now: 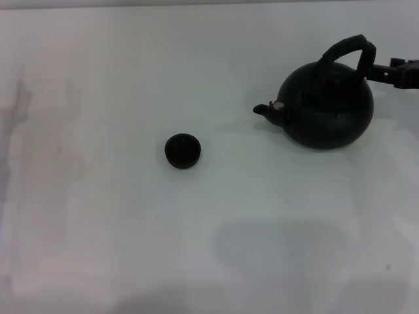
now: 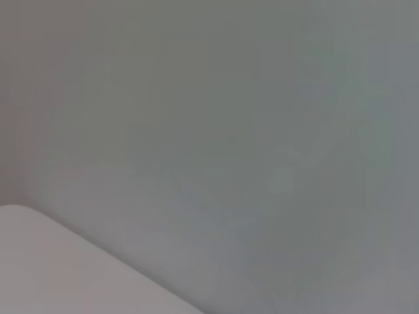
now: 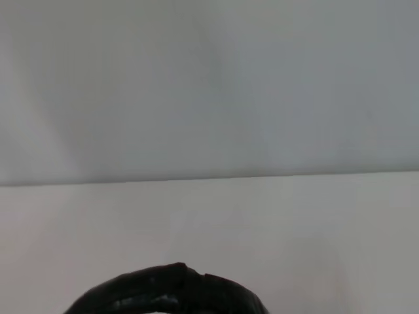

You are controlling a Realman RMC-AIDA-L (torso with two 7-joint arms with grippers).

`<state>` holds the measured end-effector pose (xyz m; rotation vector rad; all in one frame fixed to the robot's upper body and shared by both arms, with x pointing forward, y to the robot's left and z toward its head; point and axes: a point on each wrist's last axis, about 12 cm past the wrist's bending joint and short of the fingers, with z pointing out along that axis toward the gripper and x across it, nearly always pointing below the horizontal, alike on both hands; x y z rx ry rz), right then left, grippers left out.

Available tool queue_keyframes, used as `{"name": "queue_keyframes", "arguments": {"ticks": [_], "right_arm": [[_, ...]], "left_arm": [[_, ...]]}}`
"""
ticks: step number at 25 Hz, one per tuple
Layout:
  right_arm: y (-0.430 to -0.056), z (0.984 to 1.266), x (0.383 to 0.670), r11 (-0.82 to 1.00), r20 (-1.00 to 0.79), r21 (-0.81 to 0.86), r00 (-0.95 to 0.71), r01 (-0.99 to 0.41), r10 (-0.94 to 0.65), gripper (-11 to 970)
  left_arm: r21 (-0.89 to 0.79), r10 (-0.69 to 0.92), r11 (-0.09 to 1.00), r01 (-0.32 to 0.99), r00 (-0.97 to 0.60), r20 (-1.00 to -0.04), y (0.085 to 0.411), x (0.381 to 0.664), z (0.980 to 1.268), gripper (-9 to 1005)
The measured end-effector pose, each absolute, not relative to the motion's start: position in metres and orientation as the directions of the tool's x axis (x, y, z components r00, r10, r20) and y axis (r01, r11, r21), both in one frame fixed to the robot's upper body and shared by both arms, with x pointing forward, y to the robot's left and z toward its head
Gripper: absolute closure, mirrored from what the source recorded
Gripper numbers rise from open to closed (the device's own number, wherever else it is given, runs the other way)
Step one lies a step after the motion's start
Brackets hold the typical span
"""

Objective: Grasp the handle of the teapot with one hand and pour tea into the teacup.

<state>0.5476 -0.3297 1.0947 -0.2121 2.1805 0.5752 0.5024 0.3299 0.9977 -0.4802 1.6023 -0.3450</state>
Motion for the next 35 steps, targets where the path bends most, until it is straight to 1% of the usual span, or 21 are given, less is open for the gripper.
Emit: {"name": "queue_keyframes", "arguments": {"ticks": [5, 9, 11, 13, 15, 19, 21, 23, 26, 29, 32, 35], "right_arm": [[-0.343, 1.098, 0.541, 0.844, -0.764, 0.408, -0.636, -0.348, 0.107, 149], [-0.365, 1.099, 0.529, 0.819, -0.761, 0.459, -0.628, -0.344, 0.163, 111], [-0.378, 1.099, 0.525, 0.808, -0.767, 0.497, -0.596, -0.316, 0.239, 92], [-0.389, 1.095, 0.520, 0.793, -0.786, 0.528, -0.528, -0.303, 0.322, 92], [-0.393, 1.089, 0.517, 0.801, -0.827, 0.506, -0.445, -0.320, 0.344, 92], [-0.395, 1.075, 0.511, 0.870, -0.927, 0.354, -0.253, -0.344, 0.277, 92], [-0.394, 1.068, 0.508, 0.909, -0.966, 0.251, -0.141, -0.333, 0.215, 92], [-0.392, 1.061, 0.504, 0.940, -0.986, 0.165, -0.042, -0.300, 0.159, 92], [-0.387, 1.052, 0.498, 0.977, -0.996, 0.011, 0.081, -0.212, 0.029, 92], [-0.383, 1.045, 0.499, 0.990, -0.991, -0.071, 0.120, -0.121, -0.057, 92], [-0.381, 1.041, 0.502, 0.996, -0.992, -0.053, 0.118, -0.067, -0.045, 92], [-0.381, 1.041, 0.503, 0.998, -0.993, -0.037, 0.117, -0.058, -0.030, 93]], "left_arm": [[-0.492, -0.498, 0.865, -0.101, -0.046, -0.866, 0.331, 0.502, 0.998, 150], [-0.492, -0.498, 0.865, -0.102, -0.046, -0.866, 0.331, 0.502, 0.998, 150], [-0.493, -0.499, 0.864, -0.105, -0.046, -0.865, 0.331, 0.502, 0.997, 150], [-0.494, -0.500, 0.863, -0.105, -0.045, -0.865, 0.331, 0.501, 0.997, 150], [-0.494, -0.500, 0.863, -0.104, -0.045, -0.865, 0.330, 0.500, 0.997, 150], [-0.494, -0.501, 0.863, -0.103, -0.046, -0.864, 0.330, 0.500, 0.997, 150], [-0.494, -0.501, 0.863, -0.104, -0.048, -0.864, 0.330, 0.501, 0.996, 150], [-0.493, -0.500, 0.863, -0.106, -0.050, -0.864, 0.330, 0.500, 0.996, 150], [-0.483, -0.490, 0.870, -0.096, -0.066, -0.869, 0.329, 0.498, 0.995, 150], [-0.426, -0.430, 0.903, -0.063, -0.095, -0.898, 0.325, 0.497, 0.993, 150], [-0.343, -0.344, 0.939, -0.025, -0.114, -0.932, 0.319, 0.497, 0.992, 150], [-0.282, -0.279, 0.959, 0.009, -0.126, -0.952, 0.314, 0.497, 0.992, 150]]}}
